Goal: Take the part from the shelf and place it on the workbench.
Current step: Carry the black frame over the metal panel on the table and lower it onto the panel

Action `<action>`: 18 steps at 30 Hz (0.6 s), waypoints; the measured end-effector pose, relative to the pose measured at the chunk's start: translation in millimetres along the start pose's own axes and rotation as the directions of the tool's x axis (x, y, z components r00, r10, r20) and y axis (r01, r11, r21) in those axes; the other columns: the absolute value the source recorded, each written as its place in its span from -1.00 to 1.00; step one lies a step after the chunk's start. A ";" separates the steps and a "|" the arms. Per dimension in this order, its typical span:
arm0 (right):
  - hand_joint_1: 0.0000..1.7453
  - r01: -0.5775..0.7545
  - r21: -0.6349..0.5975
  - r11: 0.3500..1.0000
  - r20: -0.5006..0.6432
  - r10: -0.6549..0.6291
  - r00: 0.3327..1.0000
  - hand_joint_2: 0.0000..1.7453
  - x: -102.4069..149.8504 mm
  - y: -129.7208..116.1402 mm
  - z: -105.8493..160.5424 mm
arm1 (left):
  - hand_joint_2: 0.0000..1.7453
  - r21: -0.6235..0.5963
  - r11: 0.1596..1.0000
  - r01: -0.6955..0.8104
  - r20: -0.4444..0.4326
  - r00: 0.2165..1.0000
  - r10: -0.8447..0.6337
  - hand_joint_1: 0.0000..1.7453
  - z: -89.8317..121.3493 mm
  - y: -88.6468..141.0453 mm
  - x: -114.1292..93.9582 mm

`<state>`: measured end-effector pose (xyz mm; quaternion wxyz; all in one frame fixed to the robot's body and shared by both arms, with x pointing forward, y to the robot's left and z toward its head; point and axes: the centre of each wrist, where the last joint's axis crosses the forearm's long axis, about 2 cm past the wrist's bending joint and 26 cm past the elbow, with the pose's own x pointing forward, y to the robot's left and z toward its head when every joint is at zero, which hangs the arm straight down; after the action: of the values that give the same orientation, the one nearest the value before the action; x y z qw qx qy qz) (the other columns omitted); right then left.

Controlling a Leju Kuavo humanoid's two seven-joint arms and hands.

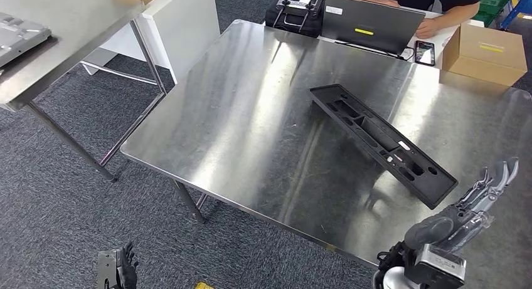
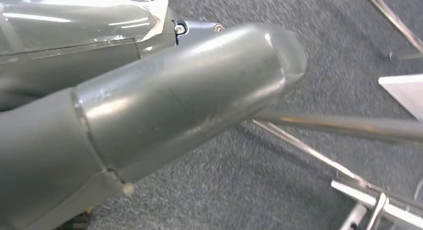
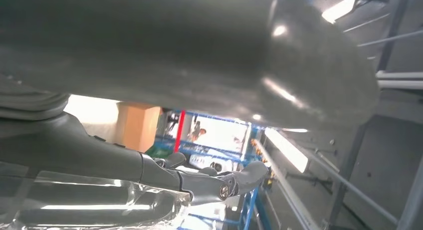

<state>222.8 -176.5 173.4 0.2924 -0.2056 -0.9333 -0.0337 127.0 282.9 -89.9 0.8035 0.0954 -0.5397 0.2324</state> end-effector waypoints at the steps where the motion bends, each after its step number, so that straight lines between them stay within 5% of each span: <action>1: -1.00 0.009 0.001 1.000 0.001 -0.009 1.000 -1.00 2.6 -0.5 1.1 | -1.00 0.006 1.000 -0.004 -0.002 1.000 0.004 -1.00 0.7 1.0 -0.5; 10: -1.00 0.266 0.100 0.959 -0.141 -0.251 0.958 -1.00 7.3 6.7 20.4 | -1.00 0.093 0.986 -0.136 -0.023 0.990 0.139 -1.00 12.6 22.7 -10.1; 18: -1.00 0.289 0.191 0.938 -0.287 -0.229 0.930 -1.00 -5.7 11.2 49.2 | -1.00 0.079 0.986 -0.145 -0.058 0.987 0.150 -1.00 31.6 36.0 -22.7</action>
<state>205.4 -159.3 128.9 0.4271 -0.0384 -0.9033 0.0094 76.8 295.5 -101.5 0.7967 0.0775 -0.5105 0.3142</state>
